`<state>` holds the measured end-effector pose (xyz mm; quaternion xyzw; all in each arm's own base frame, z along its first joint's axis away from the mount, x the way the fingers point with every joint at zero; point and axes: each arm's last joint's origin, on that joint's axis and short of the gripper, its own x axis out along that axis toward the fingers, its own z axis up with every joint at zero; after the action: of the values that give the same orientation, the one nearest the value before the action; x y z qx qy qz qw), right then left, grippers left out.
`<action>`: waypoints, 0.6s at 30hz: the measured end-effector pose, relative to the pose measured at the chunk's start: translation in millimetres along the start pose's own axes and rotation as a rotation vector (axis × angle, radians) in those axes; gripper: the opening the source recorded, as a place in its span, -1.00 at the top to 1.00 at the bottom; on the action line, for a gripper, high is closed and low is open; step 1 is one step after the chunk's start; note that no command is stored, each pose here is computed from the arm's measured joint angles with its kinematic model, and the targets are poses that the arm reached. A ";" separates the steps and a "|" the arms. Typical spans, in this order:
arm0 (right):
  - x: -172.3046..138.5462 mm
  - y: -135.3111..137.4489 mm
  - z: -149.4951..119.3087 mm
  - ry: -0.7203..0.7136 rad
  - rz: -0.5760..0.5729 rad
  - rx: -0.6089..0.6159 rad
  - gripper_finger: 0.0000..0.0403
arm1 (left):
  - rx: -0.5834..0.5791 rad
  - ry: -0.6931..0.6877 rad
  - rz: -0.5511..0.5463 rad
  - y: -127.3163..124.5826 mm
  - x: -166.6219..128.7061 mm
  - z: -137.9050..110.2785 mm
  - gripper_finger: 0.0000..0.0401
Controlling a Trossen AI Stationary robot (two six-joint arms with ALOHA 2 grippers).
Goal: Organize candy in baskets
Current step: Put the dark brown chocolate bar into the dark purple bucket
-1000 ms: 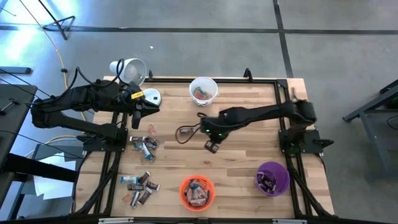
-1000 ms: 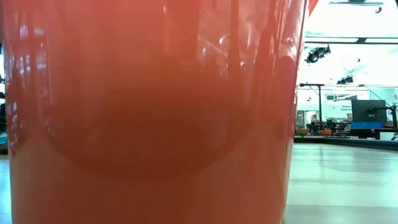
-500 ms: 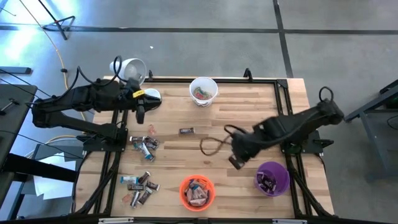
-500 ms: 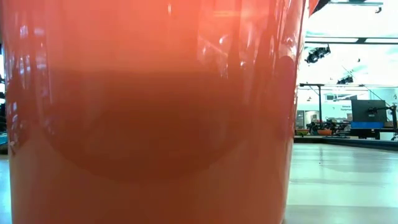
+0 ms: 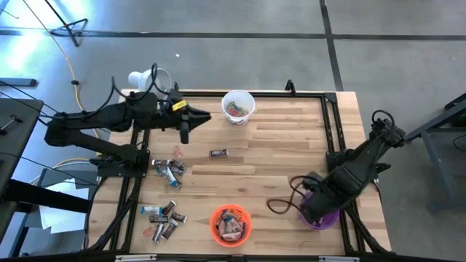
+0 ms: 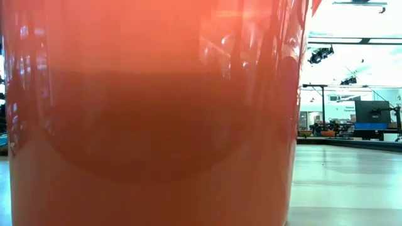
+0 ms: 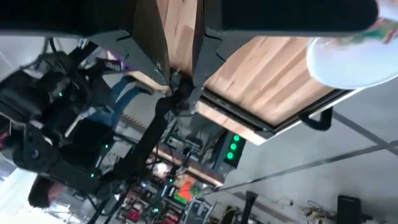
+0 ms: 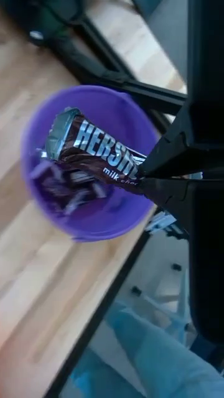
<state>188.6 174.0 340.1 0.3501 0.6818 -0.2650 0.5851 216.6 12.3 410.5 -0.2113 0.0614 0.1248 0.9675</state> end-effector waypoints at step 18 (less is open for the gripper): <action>32.9 -8.8 -16.1 0.040 -0.136 -0.053 0.57 | -0.011 -0.047 -0.043 -5.9 32.8 -3.1 0.72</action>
<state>169.5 186.6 310.1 0.2928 0.7222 -0.2790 0.5611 249.5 12.9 404.4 -0.2149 0.0336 0.1092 0.9699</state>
